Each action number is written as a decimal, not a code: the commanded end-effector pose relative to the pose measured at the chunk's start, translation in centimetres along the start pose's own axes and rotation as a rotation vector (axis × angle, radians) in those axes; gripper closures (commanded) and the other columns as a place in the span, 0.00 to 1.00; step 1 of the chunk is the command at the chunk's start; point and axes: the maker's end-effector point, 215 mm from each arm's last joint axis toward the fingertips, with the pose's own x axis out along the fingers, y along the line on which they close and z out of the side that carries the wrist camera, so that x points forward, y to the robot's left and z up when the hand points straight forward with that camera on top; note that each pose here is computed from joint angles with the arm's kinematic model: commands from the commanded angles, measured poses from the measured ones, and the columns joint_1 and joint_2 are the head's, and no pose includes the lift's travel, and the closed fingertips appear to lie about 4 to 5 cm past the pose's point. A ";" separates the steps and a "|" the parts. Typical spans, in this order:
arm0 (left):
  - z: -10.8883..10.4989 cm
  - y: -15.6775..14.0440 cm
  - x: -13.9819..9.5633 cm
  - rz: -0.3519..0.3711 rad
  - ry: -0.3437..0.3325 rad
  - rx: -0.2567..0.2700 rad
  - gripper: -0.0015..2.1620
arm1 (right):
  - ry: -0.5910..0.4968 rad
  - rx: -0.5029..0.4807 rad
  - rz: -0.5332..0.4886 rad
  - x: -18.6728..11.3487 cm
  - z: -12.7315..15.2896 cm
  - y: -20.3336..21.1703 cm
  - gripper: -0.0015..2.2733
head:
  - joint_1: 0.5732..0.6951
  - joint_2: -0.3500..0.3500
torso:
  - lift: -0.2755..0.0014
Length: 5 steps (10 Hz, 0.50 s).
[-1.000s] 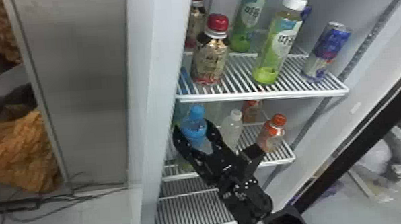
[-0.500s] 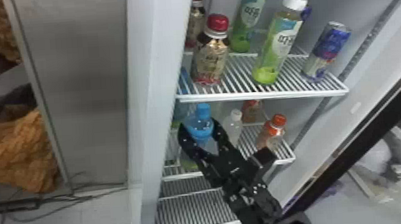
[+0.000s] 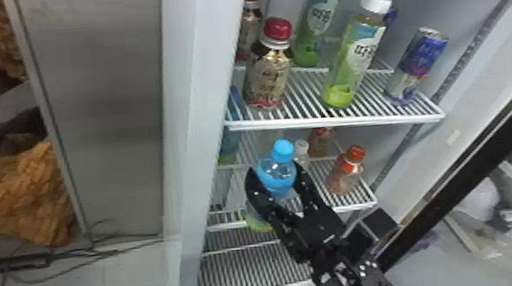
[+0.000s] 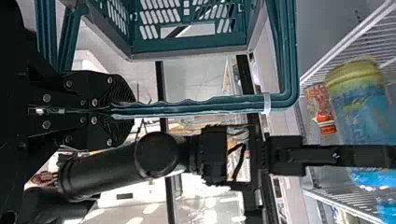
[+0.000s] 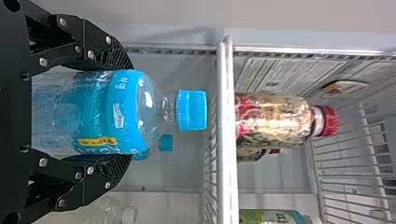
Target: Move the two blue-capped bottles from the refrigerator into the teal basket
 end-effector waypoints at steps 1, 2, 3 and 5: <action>0.0 0.0 0.0 -0.001 0.000 -0.001 0.54 | 0.019 -0.010 0.001 -1.4 0.9 0.0 0.25 | 1.00 0.00 | 0.39; 0.0 0.0 0.0 0.001 0.000 0.000 0.54 | 0.039 -0.017 0.011 -2.4 0.9 0.1 0.25 | 1.00 0.00 | 0.39; 0.0 0.0 0.0 0.001 0.000 0.000 0.54 | 0.053 -0.014 0.016 -3.4 0.7 0.1 0.25 | 1.00 0.00 | 0.39; 0.0 0.1 -0.1 0.002 -0.002 -0.001 0.54 | 0.095 0.018 0.035 -5.1 0.6 0.3 0.25 | 1.00 0.00 | 0.39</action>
